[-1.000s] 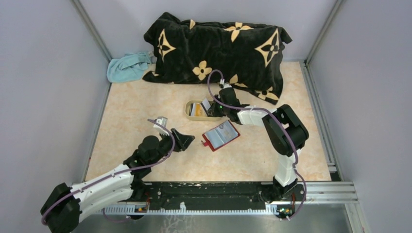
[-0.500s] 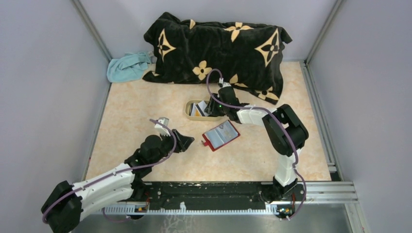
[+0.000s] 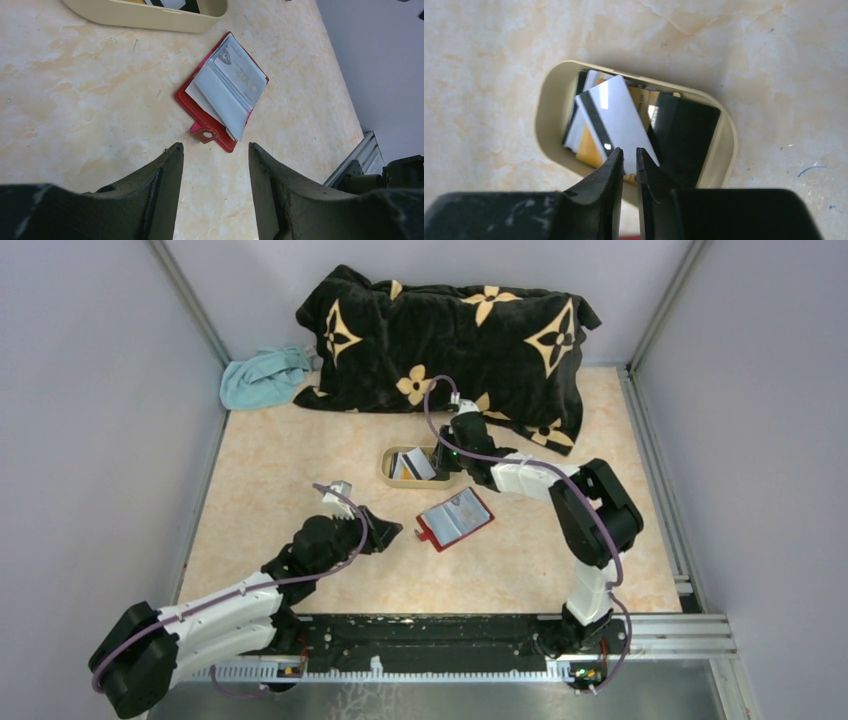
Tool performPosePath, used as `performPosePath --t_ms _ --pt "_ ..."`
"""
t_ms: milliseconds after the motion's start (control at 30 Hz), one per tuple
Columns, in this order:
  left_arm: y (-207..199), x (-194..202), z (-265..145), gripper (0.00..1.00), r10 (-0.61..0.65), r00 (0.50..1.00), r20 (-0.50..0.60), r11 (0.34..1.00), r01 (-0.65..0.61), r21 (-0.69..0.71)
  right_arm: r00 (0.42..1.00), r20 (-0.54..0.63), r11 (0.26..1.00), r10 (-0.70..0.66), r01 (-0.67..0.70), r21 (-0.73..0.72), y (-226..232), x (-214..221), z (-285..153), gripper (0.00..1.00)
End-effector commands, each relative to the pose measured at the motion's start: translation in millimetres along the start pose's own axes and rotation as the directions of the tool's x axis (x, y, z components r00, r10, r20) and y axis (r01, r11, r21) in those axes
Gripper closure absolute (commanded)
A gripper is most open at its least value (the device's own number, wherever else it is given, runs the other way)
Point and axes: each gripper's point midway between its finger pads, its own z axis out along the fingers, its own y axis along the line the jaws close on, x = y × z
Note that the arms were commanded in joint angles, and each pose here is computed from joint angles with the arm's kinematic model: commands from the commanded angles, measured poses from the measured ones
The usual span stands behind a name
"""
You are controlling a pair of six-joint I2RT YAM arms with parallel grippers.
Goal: Take the credit cards out of the card holder
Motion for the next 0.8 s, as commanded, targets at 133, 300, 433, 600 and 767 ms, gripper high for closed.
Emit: performPosePath --t_ms 133,300,433,600,767 --pt "3 -8 -10 0.43 0.004 0.999 0.035 1.0 -0.004 -0.001 0.997 -0.006 0.995 -0.076 0.077 0.071 -15 3 34 0.93" --pt "5 -7 -11 0.43 -0.001 0.999 0.032 1.0 0.001 -0.006 0.995 -0.027 0.991 -0.099 0.101 0.091 -20 14 39 0.94" --pt "6 -5 -9 0.43 -0.001 1.0 0.023 1.0 0.001 -0.008 0.995 -0.038 0.993 -0.092 0.094 0.065 -15 20 35 0.95" --pt "4 -3 -6 0.43 -0.005 1.0 0.017 1.0 0.005 0.005 0.994 0.014 0.993 -0.108 0.107 0.047 1 5 12 0.96" --pt "-2 0 1 0.42 0.011 1.0 -0.005 0.999 -0.011 0.034 0.979 0.154 0.991 -0.133 0.129 0.031 16 -35 -35 0.91"
